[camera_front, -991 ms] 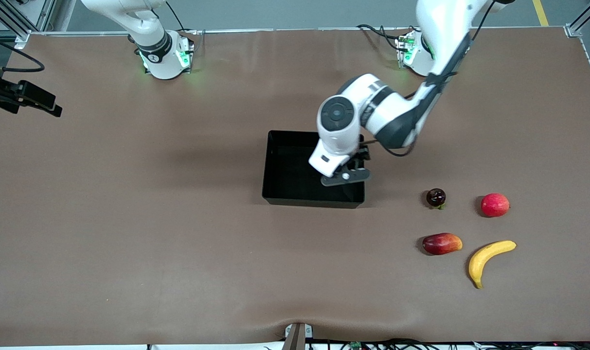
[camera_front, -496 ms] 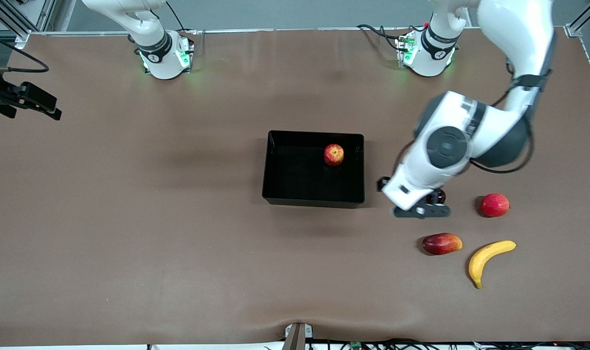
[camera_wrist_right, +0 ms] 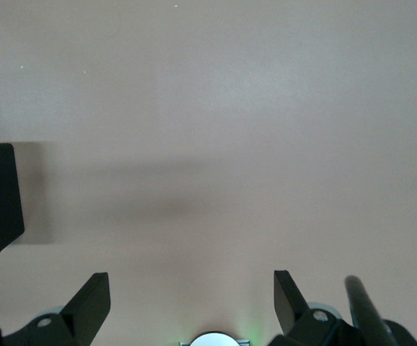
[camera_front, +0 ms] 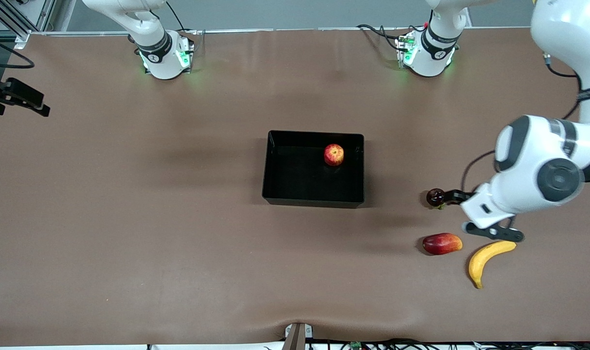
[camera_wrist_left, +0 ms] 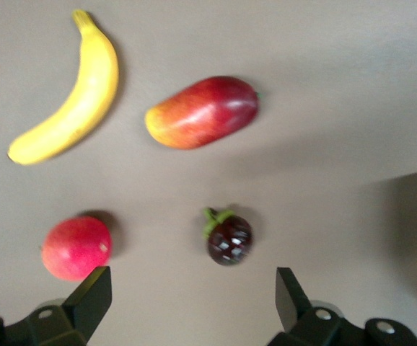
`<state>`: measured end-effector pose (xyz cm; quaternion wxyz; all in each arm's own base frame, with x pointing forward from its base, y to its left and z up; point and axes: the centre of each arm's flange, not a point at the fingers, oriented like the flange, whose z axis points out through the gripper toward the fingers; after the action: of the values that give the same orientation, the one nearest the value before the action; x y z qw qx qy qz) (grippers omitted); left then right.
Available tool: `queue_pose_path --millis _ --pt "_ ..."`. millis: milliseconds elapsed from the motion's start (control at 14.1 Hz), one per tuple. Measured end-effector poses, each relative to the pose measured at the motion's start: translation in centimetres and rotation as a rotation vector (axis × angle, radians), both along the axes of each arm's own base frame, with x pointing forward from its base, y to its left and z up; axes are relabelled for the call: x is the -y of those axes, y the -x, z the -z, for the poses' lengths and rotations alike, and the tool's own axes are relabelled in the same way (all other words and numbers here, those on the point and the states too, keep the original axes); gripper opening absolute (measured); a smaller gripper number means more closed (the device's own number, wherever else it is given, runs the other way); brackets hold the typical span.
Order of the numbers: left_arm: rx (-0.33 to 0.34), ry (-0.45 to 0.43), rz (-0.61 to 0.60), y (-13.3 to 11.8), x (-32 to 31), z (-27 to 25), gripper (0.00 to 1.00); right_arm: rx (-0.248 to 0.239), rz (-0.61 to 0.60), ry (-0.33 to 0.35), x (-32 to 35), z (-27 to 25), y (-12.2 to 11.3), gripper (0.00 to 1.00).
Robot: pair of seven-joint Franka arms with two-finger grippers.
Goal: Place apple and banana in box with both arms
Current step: 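Move the left gripper back over the yellow banana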
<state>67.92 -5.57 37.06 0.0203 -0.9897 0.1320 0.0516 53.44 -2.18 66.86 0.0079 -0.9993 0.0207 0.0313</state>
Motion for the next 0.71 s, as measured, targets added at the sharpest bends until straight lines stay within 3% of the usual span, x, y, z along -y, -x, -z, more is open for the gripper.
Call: queue_pose_path --millis 496,708 --pt "0.097 0.043 0.345 -2.9 -6.0 8.3 1.0 0.001 -0.02 -0.001 -0.6 -0.1 0.0 1.0" --pt "0.132 0.012 0.474 -3.6 -7.0 10.4 1.0 0.001 -0.023 -0.001 -0.8 -0.1 0.0 1.0"
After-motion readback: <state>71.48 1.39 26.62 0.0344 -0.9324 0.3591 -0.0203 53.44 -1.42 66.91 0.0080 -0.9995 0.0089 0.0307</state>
